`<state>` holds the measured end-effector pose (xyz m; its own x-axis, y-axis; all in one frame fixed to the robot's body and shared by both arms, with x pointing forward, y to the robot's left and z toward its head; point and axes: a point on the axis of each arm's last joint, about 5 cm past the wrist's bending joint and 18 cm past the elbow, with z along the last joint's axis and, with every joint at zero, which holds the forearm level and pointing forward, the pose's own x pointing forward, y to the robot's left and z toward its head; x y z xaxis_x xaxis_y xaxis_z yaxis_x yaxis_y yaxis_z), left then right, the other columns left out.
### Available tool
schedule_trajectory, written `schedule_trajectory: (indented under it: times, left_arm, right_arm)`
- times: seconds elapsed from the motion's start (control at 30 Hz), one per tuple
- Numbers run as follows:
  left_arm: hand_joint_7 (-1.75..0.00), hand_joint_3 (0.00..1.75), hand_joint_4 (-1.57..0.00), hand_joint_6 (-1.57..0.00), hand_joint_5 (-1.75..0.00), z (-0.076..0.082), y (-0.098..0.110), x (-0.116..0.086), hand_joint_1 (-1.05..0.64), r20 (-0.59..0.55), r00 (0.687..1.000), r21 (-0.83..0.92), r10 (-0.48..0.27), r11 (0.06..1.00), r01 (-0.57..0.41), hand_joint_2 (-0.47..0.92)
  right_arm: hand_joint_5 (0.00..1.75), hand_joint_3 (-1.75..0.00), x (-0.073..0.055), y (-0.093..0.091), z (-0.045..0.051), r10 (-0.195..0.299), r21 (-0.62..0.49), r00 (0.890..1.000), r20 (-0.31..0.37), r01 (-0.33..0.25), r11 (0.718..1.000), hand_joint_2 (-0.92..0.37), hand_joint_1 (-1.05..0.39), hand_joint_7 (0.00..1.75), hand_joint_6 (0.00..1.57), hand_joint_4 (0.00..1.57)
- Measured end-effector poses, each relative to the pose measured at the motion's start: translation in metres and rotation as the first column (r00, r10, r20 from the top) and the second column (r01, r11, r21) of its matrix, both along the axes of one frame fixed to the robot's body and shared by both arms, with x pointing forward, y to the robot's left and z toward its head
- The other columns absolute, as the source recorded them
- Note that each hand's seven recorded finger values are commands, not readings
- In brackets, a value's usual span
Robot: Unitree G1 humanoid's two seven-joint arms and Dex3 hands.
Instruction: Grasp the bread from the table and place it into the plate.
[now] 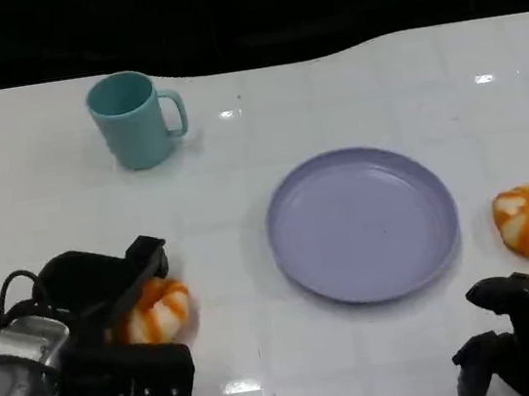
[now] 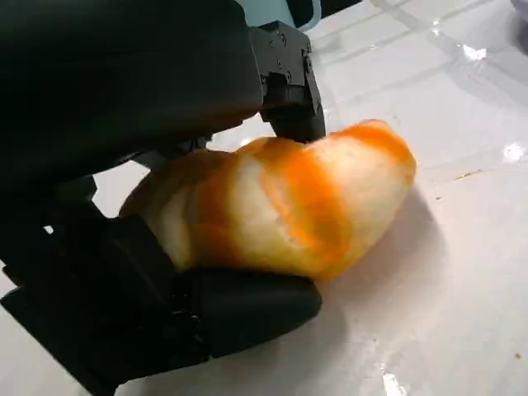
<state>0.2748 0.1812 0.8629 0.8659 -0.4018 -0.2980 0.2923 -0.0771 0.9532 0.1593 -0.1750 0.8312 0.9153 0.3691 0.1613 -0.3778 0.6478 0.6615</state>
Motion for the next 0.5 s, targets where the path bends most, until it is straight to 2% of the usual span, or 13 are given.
schedule_trajectory:
  times: [0.1,0.13,0.17,0.23,0.27,0.43,0.47,0.5]
  left_arm:
    - [-1.54,1.71,-1.18,-0.24,-1.75,-0.001,0.001,0.000,-0.80,0.003,1.000,0.005,-0.006,1.000,0.006,0.16]
    - [-1.64,1.73,-1.37,-0.71,-1.75,-0.002,0.001,0.000,-0.79,0.005,1.000,0.004,-0.006,1.000,0.006,0.32]
    - [-1.70,1.74,-1.49,-0.99,-1.75,-0.004,0.002,0.000,-0.78,0.035,0.999,-0.005,-0.009,1.000,0.009,0.44]
    - [-1.74,1.74,-1.55,-1.11,-1.75,-0.012,0.004,-0.005,-0.76,0.129,0.992,-0.048,-0.011,0.999,0.017,0.53]
    - [-1.74,1.75,-1.56,-1.23,-1.75,-0.016,0.004,-0.007,-0.73,0.174,0.985,-0.065,-0.015,0.998,0.027,0.57]
    - [-1.75,1.74,-1.57,-1.39,-1.75,-0.033,0.005,-0.019,-0.67,0.382,0.924,-0.184,0.009,0.981,0.067,0.59]
    - [-1.75,1.72,-1.57,-1.24,-1.75,-0.035,0.006,-0.020,-0.66,0.413,0.911,-0.198,0.014,0.977,0.074,0.55]
    - [-1.75,1.71,-1.57,-1.17,-1.75,-0.035,0.006,-0.020,-0.66,0.435,0.900,-0.210,0.020,0.974,0.080,0.53]
  right_arm:
    - [0.62,-0.33,0.000,0.000,0.0000,0.000,0.000,1.000,0.000,0.000,1.000,-0.92,-0.59,0.25,1.57,1.57]
    - [0.62,-0.33,0.000,0.000,0.0000,0.000,0.000,1.000,0.000,0.000,1.000,-0.92,-0.59,0.25,1.57,1.57]
    - [0.62,-0.34,0.000,0.000,0.0000,0.000,0.000,1.000,0.000,0.000,1.000,-0.92,-0.59,0.25,1.57,1.57]
    - [0.62,-0.34,0.000,0.000,0.0001,0.001,0.000,1.000,0.000,-0.001,1.000,-0.92,-0.59,0.25,1.57,1.57]
    - [0.62,-0.34,0.000,0.000,0.0001,0.001,0.000,1.000,0.000,-0.001,1.000,-0.92,-0.59,0.25,1.57,1.57]
    - [0.61,-0.35,0.000,0.000,0.0001,0.001,0.001,1.000,0.000,-0.001,1.000,-0.92,-0.58,0.24,1.57,1.57]
    - [0.62,-0.35,0.000,0.000,0.0001,0.001,0.001,1.000,-0.001,-0.001,1.000,-0.92,-0.59,0.25,1.57,1.57]
    - [0.62,-0.35,0.000,0.000,0.0000,0.001,0.002,1.000,-0.001,-0.001,1.000,-0.92,-0.59,0.25,1.57,1.57]
